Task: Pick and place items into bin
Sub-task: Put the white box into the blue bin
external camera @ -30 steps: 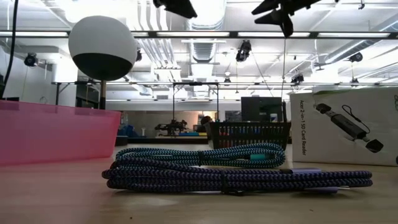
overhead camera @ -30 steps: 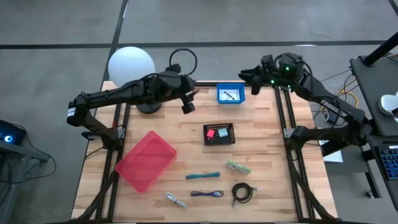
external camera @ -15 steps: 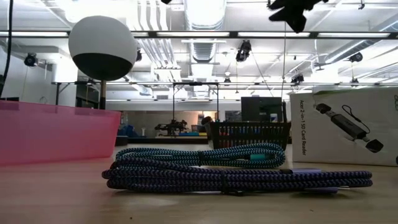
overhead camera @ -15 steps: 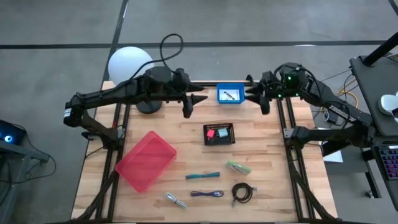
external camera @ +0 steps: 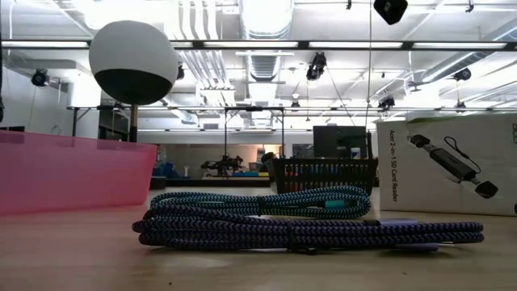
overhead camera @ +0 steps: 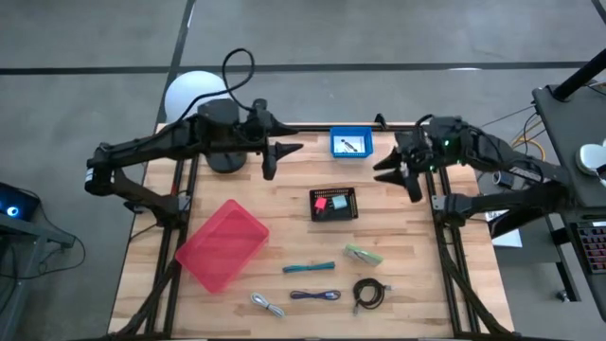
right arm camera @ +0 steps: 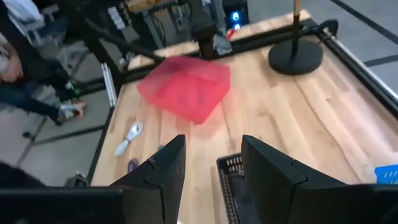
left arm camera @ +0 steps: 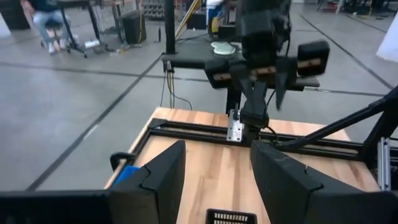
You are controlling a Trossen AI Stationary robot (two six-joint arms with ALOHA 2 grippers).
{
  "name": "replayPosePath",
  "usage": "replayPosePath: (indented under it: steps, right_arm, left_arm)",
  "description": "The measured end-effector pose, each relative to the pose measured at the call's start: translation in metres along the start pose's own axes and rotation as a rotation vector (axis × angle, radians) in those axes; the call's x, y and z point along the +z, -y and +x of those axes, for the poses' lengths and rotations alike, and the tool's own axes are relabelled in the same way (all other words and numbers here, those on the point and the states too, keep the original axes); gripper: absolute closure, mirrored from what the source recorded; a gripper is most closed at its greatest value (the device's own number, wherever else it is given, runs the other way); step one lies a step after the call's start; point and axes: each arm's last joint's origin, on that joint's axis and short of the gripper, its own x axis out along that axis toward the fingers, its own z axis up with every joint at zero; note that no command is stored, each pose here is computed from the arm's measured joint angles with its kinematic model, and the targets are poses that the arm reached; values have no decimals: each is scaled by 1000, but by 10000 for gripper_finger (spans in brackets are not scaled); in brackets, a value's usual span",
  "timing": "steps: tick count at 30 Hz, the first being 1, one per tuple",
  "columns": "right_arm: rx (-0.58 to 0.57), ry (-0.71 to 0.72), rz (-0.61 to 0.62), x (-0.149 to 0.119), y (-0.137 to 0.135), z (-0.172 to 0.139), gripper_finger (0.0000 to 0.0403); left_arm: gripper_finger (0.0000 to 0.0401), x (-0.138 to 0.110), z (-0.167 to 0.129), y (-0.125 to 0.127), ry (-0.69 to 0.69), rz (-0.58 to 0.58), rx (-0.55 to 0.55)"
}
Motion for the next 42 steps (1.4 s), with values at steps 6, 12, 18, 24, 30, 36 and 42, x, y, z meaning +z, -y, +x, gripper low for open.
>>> replayPosePath:
  steps: [6,12,18,24,30,36,42]
  right_arm:
    - [40,-83,38,-9,-25,19,251]
    - [85,-241,260,-23,-45,40,232]
    - [96,-421,271,-43,-65,65,199]
    - [96,-528,235,-58,-79,89,170]
    - [55,-639,240,-75,-87,113,167]
    - [-36,-765,263,-94,-84,134,172]
    - [-148,-872,251,-114,-79,156,174]
  left_arm:
    - [234,-13,-1,-4,-20,-3,16]
    - [234,-31,4,-4,-56,-2,12]
    - [234,-42,8,-4,-82,-3,13]
    - [234,-47,9,-4,-93,-2,13]
    - [234,-52,10,-4,-111,-2,14]
    - [234,-54,10,-4,-115,-2,14]
    - [234,-54,10,-4,-115,-2,14]
